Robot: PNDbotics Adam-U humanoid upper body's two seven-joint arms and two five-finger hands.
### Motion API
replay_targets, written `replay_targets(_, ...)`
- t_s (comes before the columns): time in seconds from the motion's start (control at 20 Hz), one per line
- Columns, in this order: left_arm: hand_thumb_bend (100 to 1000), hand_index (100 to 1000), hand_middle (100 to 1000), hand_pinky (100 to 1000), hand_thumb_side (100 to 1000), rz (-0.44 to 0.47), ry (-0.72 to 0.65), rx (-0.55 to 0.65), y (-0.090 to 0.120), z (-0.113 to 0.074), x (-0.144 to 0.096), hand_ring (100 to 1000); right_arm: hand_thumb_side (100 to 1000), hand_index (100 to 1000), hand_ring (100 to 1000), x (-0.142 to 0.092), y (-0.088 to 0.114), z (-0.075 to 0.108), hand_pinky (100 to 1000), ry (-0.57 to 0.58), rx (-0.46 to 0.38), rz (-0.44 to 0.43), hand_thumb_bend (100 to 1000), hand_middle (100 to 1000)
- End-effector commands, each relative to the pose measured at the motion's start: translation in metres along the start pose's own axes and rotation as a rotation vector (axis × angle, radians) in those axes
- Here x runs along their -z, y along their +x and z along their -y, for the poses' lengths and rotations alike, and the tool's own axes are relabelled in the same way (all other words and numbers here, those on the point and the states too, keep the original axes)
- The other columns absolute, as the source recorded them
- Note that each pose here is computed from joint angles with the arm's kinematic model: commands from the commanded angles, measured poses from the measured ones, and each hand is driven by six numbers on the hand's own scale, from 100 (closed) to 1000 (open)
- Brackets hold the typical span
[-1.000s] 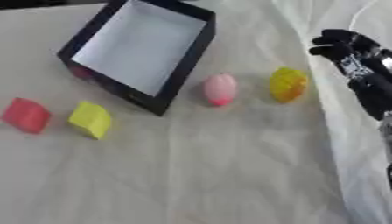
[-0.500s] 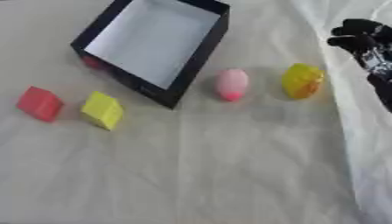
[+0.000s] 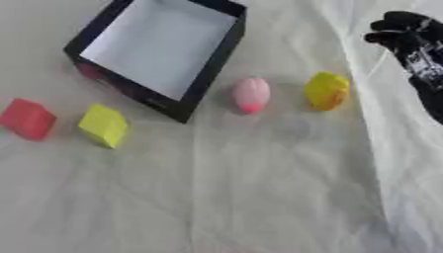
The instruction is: Pick up objects on the table and place them in the box.
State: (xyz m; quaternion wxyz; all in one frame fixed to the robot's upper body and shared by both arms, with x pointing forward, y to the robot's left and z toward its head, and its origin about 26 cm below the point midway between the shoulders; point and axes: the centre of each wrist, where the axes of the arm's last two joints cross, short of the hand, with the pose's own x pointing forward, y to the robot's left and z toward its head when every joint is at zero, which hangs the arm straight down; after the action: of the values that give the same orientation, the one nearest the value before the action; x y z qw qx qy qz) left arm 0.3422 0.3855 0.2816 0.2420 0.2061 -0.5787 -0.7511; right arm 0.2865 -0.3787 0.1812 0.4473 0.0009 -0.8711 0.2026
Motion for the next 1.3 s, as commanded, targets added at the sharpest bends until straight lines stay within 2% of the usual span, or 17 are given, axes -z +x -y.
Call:
replay_targets(0.05,222,902,849,879,308,0.113,-0.205,0.159,0.002,-0.017,0.000,856,523,843,825,0.004,0.012,0.005,1000,0.026,-0.043,0.027,100,780)
replay_targets(0.1,299,902,851,884,294,0.112,-0.223,0.169,0.002,-0.018,0.003,861,522,843,825,0.004,0.012,0.005,1000,0.027,-0.043,0.026,100,780)
replay_targets(0.2,398,895,845,890,225,0.109,-0.269,0.187,-0.001,-0.016,0.011,863,521,842,825,0.003,0.011,0.005,1000,0.030,-0.044,0.022,100,780)
replay_targets(0.4,501,892,814,886,229,0.096,-0.296,0.202,-0.007,-0.016,0.028,851,518,842,825,0.002,0.009,0.004,1000,0.033,-0.047,0.010,100,778)
replay_targets(0.9,470,889,819,876,226,0.060,-0.192,0.180,-0.008,-0.011,0.060,839,514,842,825,0.000,0.004,0.002,1000,0.045,-0.054,-0.014,100,778)
replay_targets(1.3,405,878,806,868,217,0.027,-0.234,0.131,-0.015,-0.001,0.071,828,513,842,826,0.000,0.003,0.000,1000,0.045,-0.055,-0.020,100,778)
